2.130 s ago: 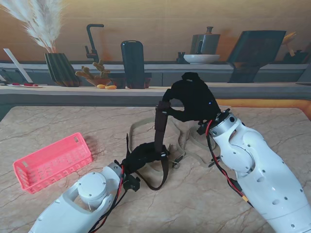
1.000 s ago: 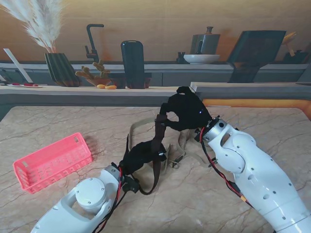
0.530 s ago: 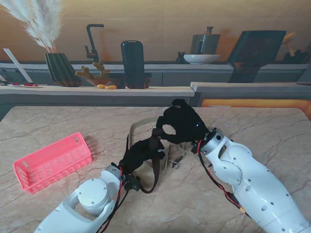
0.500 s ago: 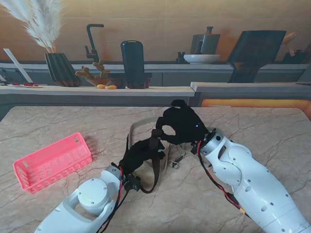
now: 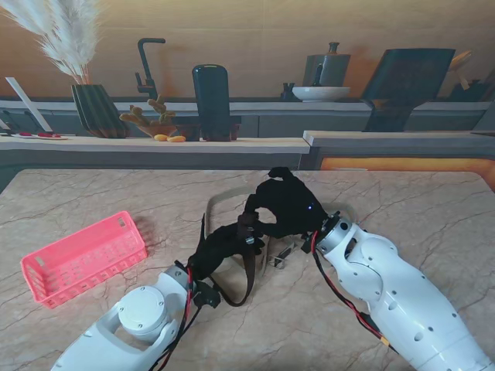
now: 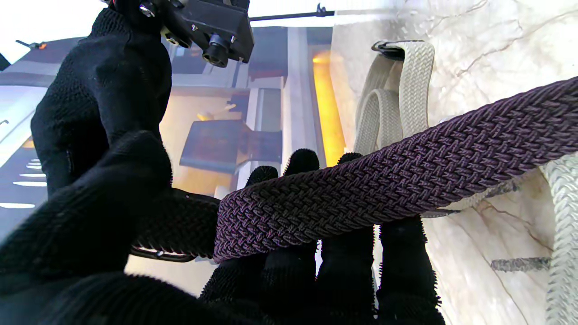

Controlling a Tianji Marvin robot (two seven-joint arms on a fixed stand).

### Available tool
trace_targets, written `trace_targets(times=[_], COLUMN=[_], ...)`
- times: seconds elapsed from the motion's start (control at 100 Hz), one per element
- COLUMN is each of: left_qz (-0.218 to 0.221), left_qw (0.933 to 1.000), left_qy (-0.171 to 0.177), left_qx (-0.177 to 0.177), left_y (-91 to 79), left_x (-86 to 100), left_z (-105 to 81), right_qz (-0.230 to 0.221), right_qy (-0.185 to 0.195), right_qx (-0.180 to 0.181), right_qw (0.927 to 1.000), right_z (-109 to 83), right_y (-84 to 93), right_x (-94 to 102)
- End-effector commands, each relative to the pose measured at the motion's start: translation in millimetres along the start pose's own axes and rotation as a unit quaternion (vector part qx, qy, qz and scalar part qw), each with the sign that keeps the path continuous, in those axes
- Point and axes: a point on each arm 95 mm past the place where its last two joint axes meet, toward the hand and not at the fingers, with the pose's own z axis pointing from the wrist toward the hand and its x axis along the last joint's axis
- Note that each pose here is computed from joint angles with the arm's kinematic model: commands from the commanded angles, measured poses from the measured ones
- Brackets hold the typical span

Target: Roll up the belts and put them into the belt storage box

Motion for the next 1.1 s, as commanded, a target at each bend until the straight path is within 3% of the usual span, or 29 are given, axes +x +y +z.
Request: trace_targets(times=[0.0,0.62,1.09], left_qz=[-0.008,-0.054,-0.098], left_qw=[0.9999,0.9984,0.9951], left_qy=[0.013,0.015,0.015], left_qx=[-0.003,-0.005,0.002], left_y=[-0.8,-0.5,2.3], left_x=[6.2,8.1,11.9], left_z=[1.3,-0.4,-2.8], right_qz=[0.008,0.048,0.058], right_qy=[-0.003,0.007,0.007], right_qx=[0.018,0.067,0.085], right_qw=[0.9998,0.9966,0.9946], right_z=[-6.1,-7.0,-8.2], right_y=[-11.6,-42.3,-50.2], right_x=[2.3,6.1,8.1])
